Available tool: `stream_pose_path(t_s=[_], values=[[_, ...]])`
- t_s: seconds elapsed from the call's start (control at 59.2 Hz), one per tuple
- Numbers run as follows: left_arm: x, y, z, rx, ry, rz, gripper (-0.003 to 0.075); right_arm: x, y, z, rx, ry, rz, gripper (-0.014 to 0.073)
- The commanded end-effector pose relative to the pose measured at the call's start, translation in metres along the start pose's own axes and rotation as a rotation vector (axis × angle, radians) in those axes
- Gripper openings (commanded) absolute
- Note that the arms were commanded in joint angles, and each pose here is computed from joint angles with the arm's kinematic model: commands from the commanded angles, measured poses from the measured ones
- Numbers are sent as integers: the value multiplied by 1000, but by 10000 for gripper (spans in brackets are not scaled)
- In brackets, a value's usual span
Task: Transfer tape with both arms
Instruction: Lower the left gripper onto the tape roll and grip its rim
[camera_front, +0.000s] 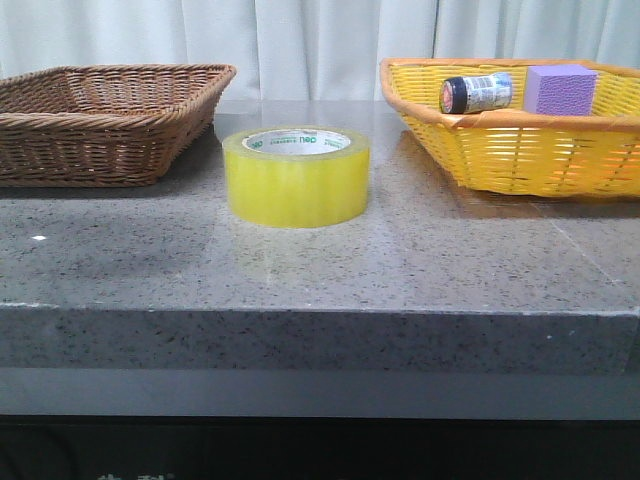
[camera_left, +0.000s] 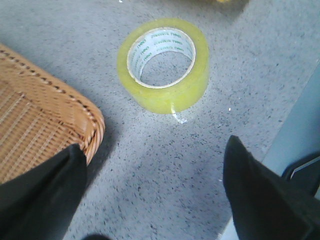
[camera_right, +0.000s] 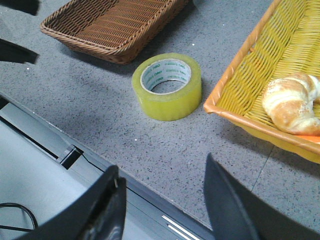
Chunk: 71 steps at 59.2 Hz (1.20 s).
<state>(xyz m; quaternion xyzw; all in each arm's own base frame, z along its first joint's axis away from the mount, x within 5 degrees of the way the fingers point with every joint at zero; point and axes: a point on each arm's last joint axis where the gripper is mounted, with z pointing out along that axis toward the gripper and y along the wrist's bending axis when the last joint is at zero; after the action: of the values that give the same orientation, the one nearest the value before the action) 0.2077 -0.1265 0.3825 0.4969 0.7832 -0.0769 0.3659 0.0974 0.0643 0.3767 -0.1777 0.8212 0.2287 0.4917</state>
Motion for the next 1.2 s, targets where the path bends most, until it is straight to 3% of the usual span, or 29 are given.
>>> stream_pose_path(t_s=[0.0,0.338,0.658,1.182], values=[[-19,8,7,19,-46,61,545,-13,1,-5,0,-97,2,391],[-48,26,68,174,-1,157,545,-13,1,-5,0,-97,2,391],[-74,13,115,274,38,257,545,-13,1,-5,0,-97,2,391],[-64,5,179,345,172,292,545,-13,1,-5,0,-97,2,391]])
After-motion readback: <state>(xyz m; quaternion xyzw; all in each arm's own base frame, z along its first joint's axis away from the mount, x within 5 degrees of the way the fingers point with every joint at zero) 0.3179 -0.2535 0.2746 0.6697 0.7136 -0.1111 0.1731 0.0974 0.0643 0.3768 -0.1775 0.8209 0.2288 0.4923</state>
